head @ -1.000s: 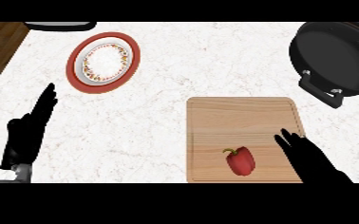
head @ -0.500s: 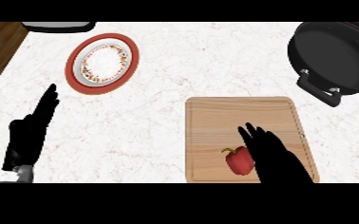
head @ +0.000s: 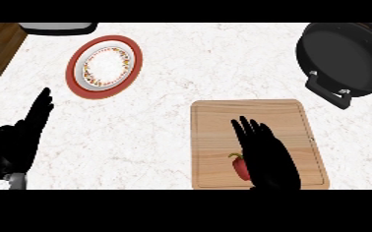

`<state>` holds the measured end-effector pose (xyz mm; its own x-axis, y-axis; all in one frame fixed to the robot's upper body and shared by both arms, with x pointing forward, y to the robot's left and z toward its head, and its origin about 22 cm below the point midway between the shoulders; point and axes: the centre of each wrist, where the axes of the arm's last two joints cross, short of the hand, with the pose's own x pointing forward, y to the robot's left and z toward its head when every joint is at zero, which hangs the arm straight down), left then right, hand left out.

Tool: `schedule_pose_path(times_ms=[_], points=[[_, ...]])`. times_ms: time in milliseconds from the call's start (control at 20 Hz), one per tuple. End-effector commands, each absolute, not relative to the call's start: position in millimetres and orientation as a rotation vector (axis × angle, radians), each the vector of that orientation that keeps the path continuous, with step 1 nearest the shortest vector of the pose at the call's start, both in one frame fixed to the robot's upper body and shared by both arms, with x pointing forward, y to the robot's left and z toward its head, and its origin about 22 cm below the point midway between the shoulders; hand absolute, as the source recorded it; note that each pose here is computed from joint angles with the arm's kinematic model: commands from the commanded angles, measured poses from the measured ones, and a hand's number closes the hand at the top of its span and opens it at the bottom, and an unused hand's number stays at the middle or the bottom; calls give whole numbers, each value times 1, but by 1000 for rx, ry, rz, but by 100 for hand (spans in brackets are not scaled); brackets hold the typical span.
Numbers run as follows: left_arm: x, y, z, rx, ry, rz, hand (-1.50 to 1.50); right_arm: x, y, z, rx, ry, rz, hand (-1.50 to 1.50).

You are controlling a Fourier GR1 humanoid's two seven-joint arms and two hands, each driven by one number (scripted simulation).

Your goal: Pick the bell pepper from the cutting board and place it in the pot

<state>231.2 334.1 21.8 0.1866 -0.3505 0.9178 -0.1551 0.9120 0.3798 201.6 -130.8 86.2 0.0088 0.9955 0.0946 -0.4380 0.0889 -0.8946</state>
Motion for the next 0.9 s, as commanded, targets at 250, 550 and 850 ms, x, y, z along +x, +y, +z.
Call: schedule_pose_path(times_ms=[250, 550, 850], points=[[236, 338, 28, 436, -1390, -146, 0, 214, -111, 64, -828, -783, 1331, -150], [233, 320, 17, 431, -1399, -153, 0, 207, -104, 40, -847, -761, 1346, -150], [234, 321, 16, 424, -1393, -138, 0, 236, -142, 28, -847, -761, 1319, -150]])
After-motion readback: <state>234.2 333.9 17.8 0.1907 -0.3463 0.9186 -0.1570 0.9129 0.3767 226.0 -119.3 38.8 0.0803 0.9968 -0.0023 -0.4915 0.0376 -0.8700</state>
